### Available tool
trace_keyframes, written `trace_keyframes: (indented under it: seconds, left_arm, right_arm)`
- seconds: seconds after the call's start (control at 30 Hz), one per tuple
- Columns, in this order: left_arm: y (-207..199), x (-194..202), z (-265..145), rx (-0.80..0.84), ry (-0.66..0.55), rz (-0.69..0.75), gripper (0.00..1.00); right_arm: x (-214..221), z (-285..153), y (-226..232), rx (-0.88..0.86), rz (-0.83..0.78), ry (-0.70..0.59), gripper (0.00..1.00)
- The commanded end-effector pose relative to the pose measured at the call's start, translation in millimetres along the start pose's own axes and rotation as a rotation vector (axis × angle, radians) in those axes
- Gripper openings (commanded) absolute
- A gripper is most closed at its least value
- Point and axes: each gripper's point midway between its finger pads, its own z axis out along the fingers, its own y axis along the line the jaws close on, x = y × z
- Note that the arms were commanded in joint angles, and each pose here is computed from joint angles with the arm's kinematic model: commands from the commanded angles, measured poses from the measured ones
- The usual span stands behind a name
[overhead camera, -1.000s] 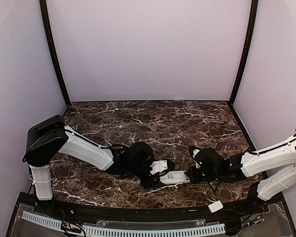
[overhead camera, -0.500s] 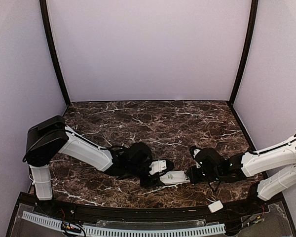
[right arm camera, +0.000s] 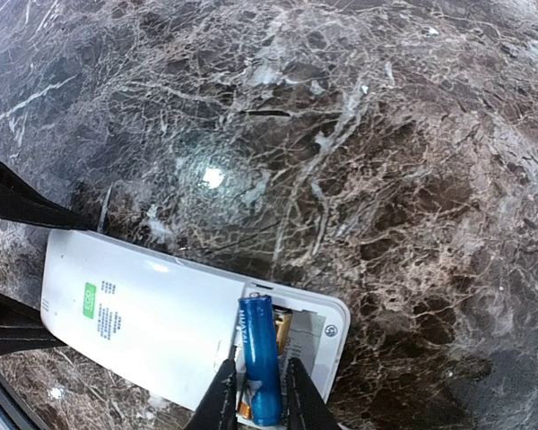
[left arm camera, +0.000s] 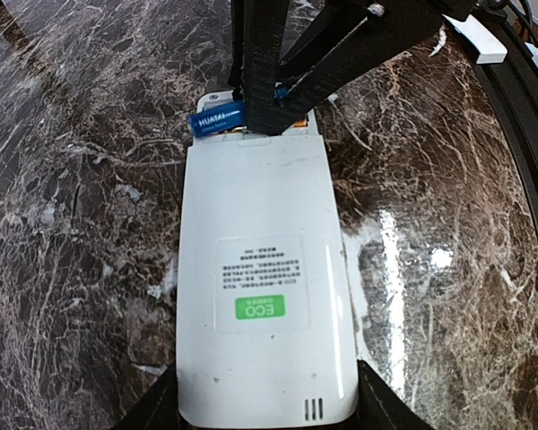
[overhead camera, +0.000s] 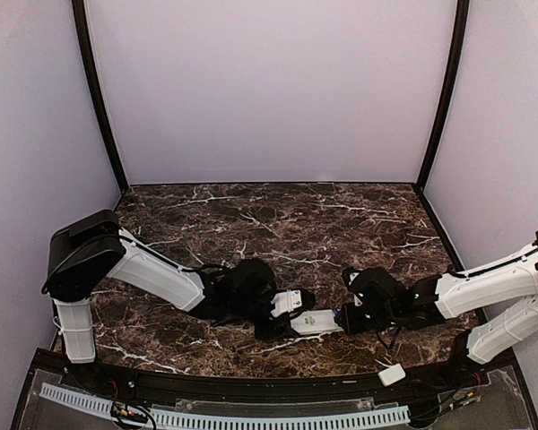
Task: Load the batteries into the remote control
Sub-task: Place the battery in the battery compartment, then load the battery into the battery compartment.
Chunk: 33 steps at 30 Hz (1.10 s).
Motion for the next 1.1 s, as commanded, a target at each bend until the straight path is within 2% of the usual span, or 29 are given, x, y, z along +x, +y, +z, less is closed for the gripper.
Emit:
trace_keyframes:
  seconds: [0.0, 0.23, 0.43, 0.67, 0.83, 1.07]
  left_arm:
    - [-7, 29, 3, 0.023, 0.073, -0.027, 0.36]
    - [-7, 29, 2, 0.026, 0.07, -0.029, 0.36]
    - [-6, 29, 1, 0.031, 0.065, -0.033, 0.36]
    - [-7, 29, 1, 0.034, 0.065, -0.036, 0.36]
    - [-7, 29, 1, 0.035, 0.061, -0.035, 0.36]
    - [-7, 29, 1, 0.035, 0.062, -0.033, 0.36]
  right_arm:
    - [26, -1, -21, 0.091, -0.017, 0.109, 0.19]
    - [14, -14, -22, 0.103, -0.002, 0.069, 0.19]
    - [-10, -33, -9, 0.087, -0.051, 0.032, 0.25]
    - [-37, -49, -3, 0.058, -0.032, 0.0, 0.26]
    - [-54, -40, -9, 0.052, -0.03, -0.018, 0.24]
    - [-63, -19, -6, 0.026, -0.078, 0.025, 0.17]
